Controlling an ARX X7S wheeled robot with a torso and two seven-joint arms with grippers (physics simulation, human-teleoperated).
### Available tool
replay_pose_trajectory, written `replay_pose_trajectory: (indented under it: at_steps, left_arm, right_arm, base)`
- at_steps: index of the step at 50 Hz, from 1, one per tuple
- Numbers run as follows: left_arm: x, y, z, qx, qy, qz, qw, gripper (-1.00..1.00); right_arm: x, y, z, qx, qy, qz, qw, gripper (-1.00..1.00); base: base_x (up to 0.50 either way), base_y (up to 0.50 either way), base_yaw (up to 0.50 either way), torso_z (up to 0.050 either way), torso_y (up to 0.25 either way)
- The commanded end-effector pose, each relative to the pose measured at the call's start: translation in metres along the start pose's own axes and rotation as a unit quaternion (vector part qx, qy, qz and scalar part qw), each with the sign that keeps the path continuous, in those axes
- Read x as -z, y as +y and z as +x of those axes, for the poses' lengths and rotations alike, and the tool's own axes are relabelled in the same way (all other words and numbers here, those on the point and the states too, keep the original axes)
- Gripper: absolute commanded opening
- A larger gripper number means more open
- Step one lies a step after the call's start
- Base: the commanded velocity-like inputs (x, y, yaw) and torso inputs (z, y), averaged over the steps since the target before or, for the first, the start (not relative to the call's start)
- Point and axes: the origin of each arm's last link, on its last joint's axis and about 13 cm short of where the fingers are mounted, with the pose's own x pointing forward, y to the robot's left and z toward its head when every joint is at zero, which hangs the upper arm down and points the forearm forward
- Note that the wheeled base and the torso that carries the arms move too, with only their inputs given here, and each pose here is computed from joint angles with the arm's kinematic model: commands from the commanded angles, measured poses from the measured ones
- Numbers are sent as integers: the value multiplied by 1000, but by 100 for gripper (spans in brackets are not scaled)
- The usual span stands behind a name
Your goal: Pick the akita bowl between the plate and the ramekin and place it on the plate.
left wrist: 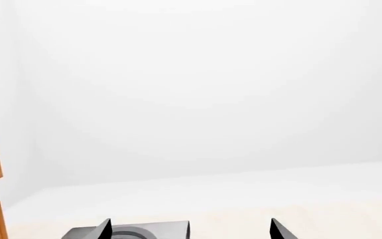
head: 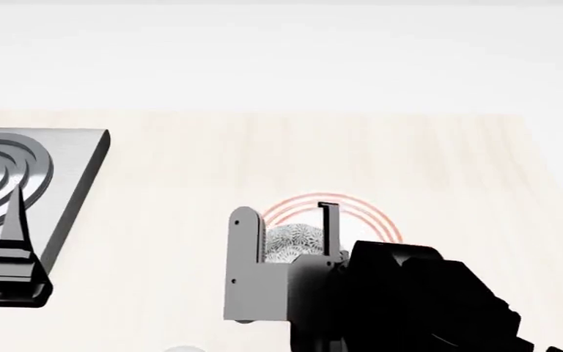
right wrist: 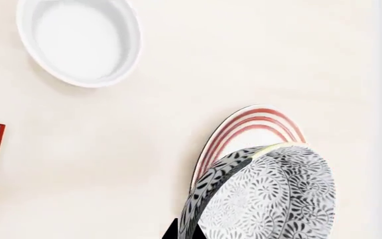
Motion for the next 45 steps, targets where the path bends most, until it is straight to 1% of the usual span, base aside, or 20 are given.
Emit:
replay_pose_trajectory:
  at_steps: [1,5,8,13,18,23,28,34,45]
  left_arm:
    - [-2,-1,-2,26,-1,-11,1000,100]
    - [-2,-1,-3,27,-1,-11,1000,100]
    - [-2,-1,-3,27,-1,-12,1000,100]
    - [0,-1,-3,27,0,-12,1000,100]
    - [2,-2,-4,28,0,-11,1000,100]
    - [3,-2,-5,30,1,-11,999,100]
    - [3,-2,-6,33,0,-12,999,100]
    - [4,-1,-6,34,2,-12,999,100]
    - [3,-1,-6,36,1,-11,999,100]
  right_arm:
    - [-3,-12,-25,40,6,-5,999,-100]
    - [-1,-17,-30,56,10,4,998,-100]
    - [3,-20,-27,69,14,8,998,-100]
    - [11,-27,-14,96,25,21,995,-100]
    - [16,-32,-1,107,27,31,993,-100]
    - [19,-34,13,109,32,37,993,-100]
    - [21,-39,22,112,31,48,992,-100]
    - [23,-38,30,104,35,50,993,-100]
    - [21,-52,50,127,26,66,989,-100]
  base:
    - [0,0,0,0,0]
    - [0,0,0,0,0]
    - [0,0,0,0,0]
    - [0,0,0,0,0]
    - [0,0,0,0,0]
    - [0,0,0,0,0]
    - [0,0,0,0,0]
    - [0,0,0,0,0]
    - [0,0,0,0,1]
